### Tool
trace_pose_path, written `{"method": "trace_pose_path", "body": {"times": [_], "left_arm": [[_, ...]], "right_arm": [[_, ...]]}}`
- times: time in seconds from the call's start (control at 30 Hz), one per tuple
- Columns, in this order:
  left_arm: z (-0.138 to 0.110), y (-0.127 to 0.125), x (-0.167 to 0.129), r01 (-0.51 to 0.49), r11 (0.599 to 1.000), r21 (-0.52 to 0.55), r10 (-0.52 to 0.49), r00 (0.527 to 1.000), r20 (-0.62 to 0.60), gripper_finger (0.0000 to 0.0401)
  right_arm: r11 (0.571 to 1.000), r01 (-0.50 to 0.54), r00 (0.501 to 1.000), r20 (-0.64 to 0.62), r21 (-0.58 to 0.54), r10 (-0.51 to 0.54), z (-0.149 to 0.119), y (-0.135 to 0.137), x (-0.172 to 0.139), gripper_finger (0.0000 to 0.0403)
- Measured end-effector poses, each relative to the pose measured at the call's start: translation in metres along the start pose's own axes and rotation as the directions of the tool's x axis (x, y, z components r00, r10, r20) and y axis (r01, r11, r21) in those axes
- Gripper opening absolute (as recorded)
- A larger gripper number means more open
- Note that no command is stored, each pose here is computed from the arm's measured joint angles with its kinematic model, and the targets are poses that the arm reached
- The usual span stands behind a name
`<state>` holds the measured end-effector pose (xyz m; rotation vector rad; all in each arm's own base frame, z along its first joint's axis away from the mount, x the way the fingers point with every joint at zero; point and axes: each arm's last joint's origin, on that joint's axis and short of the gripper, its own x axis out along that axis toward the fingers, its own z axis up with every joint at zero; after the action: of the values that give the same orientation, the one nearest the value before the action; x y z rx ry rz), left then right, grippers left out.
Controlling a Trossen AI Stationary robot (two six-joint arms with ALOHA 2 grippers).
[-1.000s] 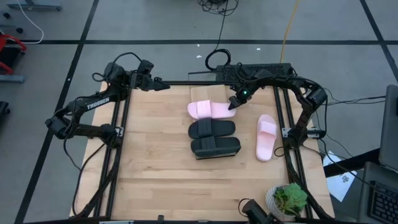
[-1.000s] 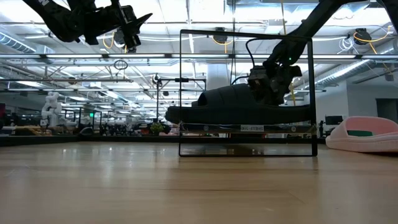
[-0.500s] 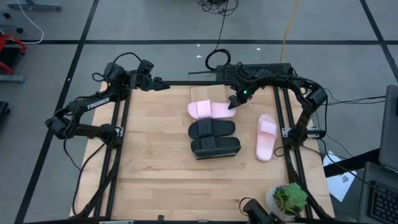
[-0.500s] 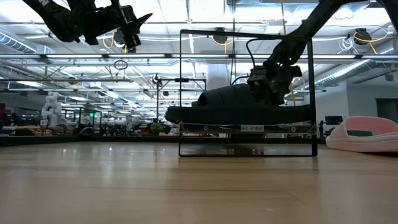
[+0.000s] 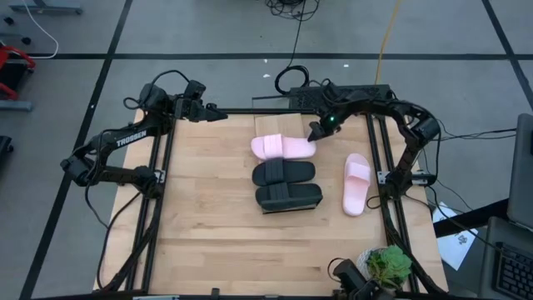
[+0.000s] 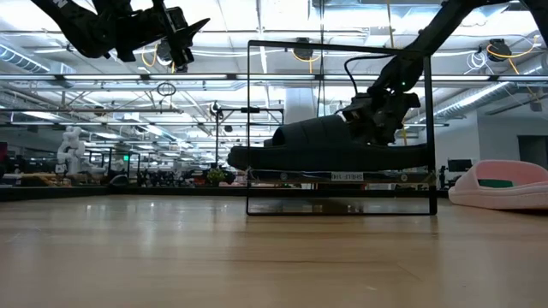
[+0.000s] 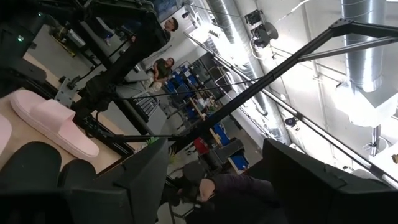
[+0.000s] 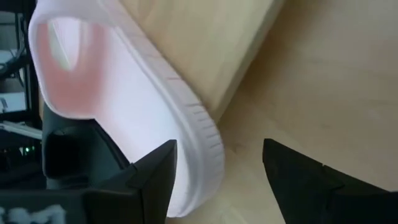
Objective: Pick and place slides into the shelf
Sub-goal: Put the pink slide on the shelf
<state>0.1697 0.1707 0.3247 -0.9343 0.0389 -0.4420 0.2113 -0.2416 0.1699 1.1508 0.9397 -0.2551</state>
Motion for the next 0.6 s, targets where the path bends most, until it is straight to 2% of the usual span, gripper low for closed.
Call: {"method": "trace_pose_path", "body": {"times": [0.17, 0.33, 0.47, 0.6], "left_arm": [[0.0, 0.0, 0.0, 0.0, 1.0, 0.0, 0.0, 1.0, 0.0, 0.026], [0.0, 0.0, 0.0, 0.0, 1.0, 0.0, 0.0, 1.0, 0.0, 0.026], [0.0, 0.0, 0.0, 0.0, 1.0, 0.0, 0.0, 1.0, 0.0, 0.026], [0.0, 0.0, 0.0, 0.0, 1.0, 0.0, 0.0, 1.0, 0.0, 0.026]], "right_arm": [[0.998, -0.009, 1.0, 0.025, 0.064, 0.007, 0.002, -0.008, -0.008, 0.0228], [0.994, -0.071, 0.994, 0.093, 0.083, 0.063, 0.003, -0.006, -0.029, 0.0228], [0.994, -0.097, 0.979, 0.186, 0.053, 0.085, -0.001, 0.006, -0.054, 0.0228], [0.994, -0.11, 0.959, 0.263, 0.003, 0.106, -0.016, 0.031, -0.083, 0.0228]]}}
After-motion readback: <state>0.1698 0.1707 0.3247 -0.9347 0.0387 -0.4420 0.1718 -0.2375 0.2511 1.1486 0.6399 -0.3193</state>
